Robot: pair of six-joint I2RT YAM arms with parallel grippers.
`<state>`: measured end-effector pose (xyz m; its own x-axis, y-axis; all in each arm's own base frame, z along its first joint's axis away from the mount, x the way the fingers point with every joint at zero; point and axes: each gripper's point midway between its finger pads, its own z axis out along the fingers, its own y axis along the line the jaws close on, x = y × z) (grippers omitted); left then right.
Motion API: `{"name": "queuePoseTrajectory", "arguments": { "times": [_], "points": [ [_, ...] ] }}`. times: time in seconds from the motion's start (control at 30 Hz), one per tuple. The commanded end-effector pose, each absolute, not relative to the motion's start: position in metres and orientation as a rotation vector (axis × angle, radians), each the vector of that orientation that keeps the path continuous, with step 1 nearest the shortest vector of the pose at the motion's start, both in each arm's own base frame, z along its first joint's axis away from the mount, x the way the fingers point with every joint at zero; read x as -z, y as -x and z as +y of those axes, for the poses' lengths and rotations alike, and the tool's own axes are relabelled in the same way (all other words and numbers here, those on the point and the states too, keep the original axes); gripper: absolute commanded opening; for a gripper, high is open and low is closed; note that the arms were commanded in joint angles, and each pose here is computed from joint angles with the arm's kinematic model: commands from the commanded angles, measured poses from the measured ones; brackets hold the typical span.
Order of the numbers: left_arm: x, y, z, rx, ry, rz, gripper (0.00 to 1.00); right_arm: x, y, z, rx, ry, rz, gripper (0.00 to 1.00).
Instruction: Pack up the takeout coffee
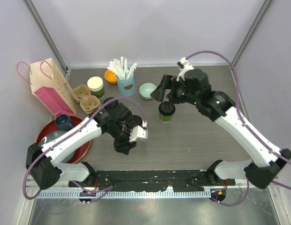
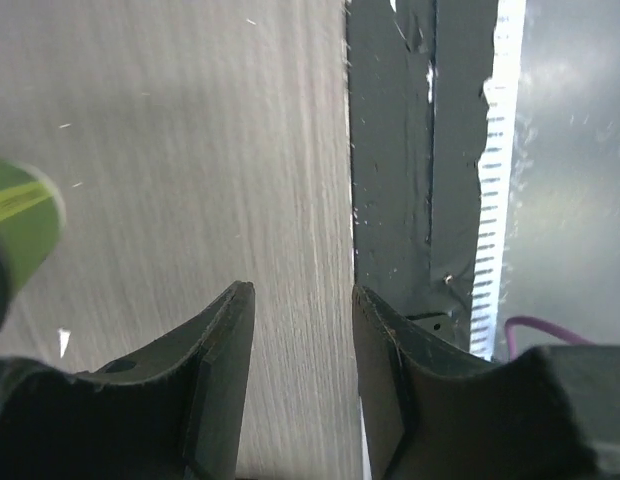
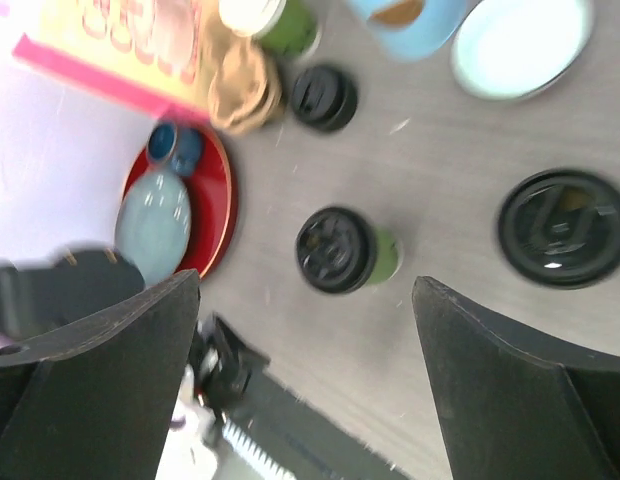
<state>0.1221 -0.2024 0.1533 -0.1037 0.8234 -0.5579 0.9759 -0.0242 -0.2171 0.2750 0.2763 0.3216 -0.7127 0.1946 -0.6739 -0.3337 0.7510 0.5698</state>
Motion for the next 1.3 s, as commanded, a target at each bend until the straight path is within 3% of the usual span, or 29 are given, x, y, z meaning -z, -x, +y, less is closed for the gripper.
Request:
{"name": "queuePoseTrajectory", "arguments": {
  "times": [0.0, 0.13, 0.23, 0.37, 0.77, 1.27],
  "points": [
    [-0.116, -0.112, -0.205, 0.584, -2.148, 1.891, 0.45, -0.352, -0.300, 0.209, -0.590, -0.055, 1.960, 0.93],
    [-0.083, -0.150, -0.219, 0.235, -2.152, 1.817, 0.31, -0.371, -0.291, 0.189, -0.570, -0.080, 1.870, 0.93],
    [-0.065, -0.159, -0.227, 0.123, -2.178, 1.779, 0.22, -0.371, -0.288, 0.183, -0.553, -0.080, 1.861, 0.93],
    [-0.056, -0.175, -0.236, 0.023, -2.175, 1.779, 0.00, -0.371, -0.284, 0.177, -0.537, -0.082, 1.852, 0.93],
    [-0.013, -0.198, -0.218, -0.217, -2.244, 1.796, 0.00, -0.373, -0.287, 0.176, -0.500, -0.043, 1.847, 0.93],
    [0.000, -0.245, -0.210, -0.335, -2.216, 1.774, 0.00, -0.371, -0.290, 0.175, -0.472, -0.019, 1.853, 0.93]
  ]
}}
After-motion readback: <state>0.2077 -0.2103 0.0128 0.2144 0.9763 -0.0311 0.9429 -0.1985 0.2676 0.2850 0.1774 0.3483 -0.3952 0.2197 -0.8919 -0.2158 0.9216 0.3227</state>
